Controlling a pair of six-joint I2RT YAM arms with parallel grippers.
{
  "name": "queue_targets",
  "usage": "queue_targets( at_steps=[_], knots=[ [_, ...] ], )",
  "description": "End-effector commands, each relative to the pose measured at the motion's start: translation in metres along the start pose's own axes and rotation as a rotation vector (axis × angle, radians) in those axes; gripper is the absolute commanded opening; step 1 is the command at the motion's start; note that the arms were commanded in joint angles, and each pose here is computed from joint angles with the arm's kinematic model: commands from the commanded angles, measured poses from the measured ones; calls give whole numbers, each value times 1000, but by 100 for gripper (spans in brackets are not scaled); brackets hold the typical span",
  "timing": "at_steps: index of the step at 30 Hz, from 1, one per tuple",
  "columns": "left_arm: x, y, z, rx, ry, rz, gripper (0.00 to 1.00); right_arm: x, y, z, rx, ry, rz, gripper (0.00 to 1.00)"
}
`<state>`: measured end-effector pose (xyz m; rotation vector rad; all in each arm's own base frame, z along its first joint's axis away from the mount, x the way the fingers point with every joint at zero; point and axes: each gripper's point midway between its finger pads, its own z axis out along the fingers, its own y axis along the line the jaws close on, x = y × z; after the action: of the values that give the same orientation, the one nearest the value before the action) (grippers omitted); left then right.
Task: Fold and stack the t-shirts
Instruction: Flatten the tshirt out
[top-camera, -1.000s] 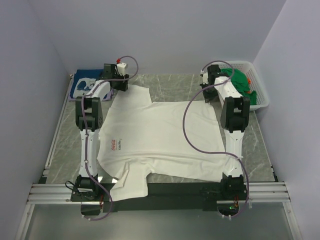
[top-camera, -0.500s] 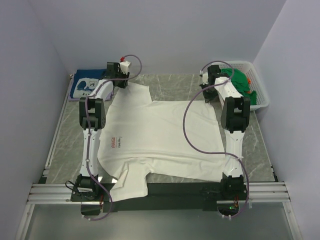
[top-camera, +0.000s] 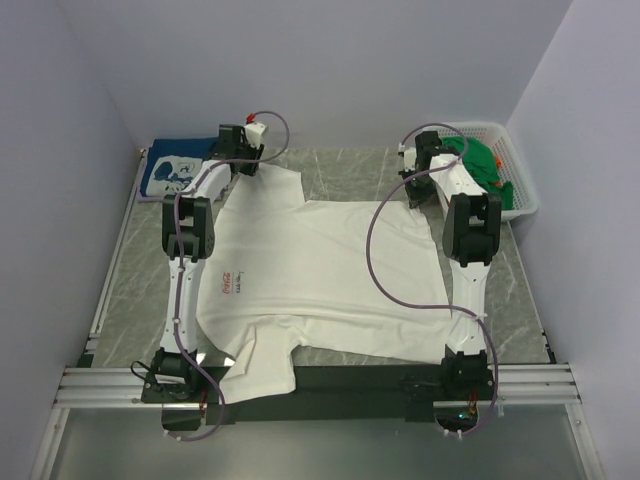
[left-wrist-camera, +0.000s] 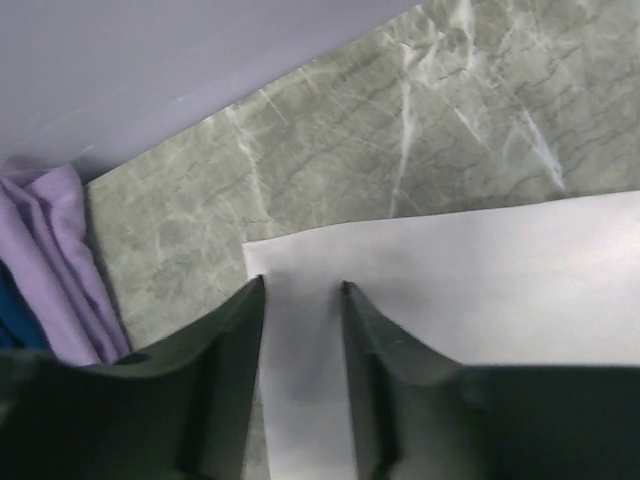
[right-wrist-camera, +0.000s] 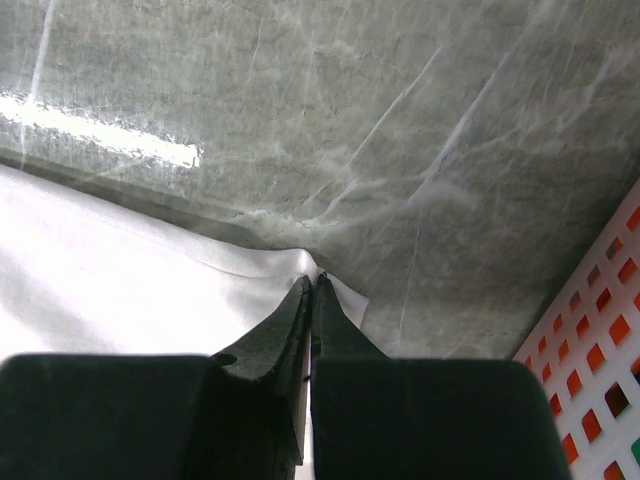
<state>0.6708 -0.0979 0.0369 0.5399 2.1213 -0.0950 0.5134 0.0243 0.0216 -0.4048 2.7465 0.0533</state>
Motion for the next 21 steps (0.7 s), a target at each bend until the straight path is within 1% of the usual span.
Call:
queue_targets(
  at_steps=[1,3,6,8,9,11,13,18,19,21],
  knots=[
    [-27,17,-15,-34,-57,-37,46,-4,4,-26,-12,-19,-13,0],
    [-32,14,-16,-13,-69,-75,47,-4,4,-25,-12,-19,-10,0],
    [-28,9,-11,15,-54,-121,49,-4,4,-24,-13,-19,-11,0],
    [-23,10,-7,7,-40,-156,52,-3,4,-24,-12,-16,-13,0],
    [-13,9,-4,8,-13,-170,54,-3,4,-24,-10,-15,-13,0],
    [-10,9,-5,11,5,-199,55,-2,3,-23,-11,-11,-14,0],
    [5,4,-4,40,53,-242,56,-1,4,-23,-11,-8,-20,0],
    [27,-8,-7,86,134,-275,54,-2,2,-24,-4,-9,-26,0],
    [28,-5,-7,60,141,-280,54,-1,2,-24,-3,-7,-27,0],
    [24,-5,-8,62,137,-275,54,0,1,-24,-1,-5,-27,0]
  ],
)
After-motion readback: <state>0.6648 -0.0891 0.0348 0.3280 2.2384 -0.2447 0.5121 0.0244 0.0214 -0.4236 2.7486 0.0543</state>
